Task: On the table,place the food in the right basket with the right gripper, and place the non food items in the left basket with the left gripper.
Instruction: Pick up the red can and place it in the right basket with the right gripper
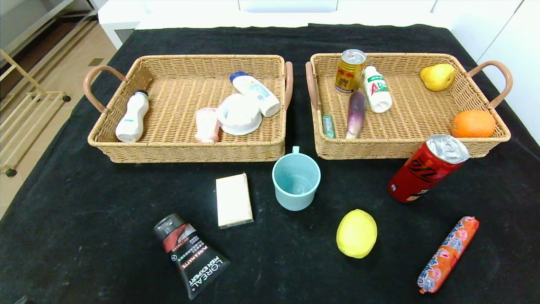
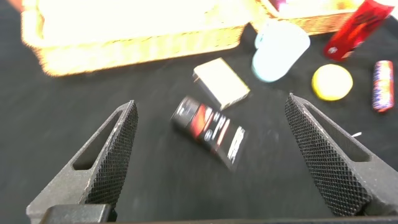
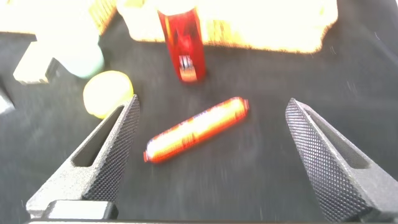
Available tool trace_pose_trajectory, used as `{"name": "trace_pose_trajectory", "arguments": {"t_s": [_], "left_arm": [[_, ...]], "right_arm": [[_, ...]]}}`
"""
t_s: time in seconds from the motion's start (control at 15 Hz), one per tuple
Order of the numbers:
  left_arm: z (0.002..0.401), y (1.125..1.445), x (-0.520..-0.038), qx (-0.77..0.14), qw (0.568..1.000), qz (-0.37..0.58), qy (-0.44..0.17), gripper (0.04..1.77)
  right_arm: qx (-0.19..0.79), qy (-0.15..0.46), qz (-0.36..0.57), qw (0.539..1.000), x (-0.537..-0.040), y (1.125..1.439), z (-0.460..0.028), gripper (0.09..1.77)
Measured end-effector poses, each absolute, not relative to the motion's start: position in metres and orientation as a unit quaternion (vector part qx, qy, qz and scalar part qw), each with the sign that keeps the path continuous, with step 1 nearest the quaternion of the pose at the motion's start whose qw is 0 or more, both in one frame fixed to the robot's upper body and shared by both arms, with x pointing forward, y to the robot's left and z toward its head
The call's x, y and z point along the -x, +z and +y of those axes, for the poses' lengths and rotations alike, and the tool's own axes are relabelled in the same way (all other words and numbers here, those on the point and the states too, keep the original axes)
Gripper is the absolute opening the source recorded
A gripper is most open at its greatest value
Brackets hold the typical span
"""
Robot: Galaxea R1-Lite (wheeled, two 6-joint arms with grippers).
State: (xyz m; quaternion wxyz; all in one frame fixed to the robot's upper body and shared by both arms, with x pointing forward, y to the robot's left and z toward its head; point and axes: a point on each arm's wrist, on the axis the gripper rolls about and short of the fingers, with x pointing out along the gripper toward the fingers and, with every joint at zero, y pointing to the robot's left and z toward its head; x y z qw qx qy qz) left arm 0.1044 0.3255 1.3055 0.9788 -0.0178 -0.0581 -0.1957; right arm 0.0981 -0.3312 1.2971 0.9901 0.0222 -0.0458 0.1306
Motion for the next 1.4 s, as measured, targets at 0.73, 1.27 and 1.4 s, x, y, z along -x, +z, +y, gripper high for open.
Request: {"name": "trace_pose_trajectory", "arguments": {"t_s": [0.73,1.27,1.4], "left_arm": [[0.26,1.359,-0.204,0.0,0.907,0.007,-0.421,1.72],[0.228,1.357,-0.236,-0.015,0.904,0.043,-0.425,1.72],[0.227,1.354,-0.238,-0.016,0.907,0.051,-0.418,1.72]], "right_arm": [[-0.036,0.228,0.028,0.972,-0.187,1.327,-0.301,1.71],[-0.023,0.229,0.049,0.972,-0.206,1.331,-0.275,1.71],[-0.022,0.23,0.056,0.971,-0.209,1.328,-0.273,1.71]]}}
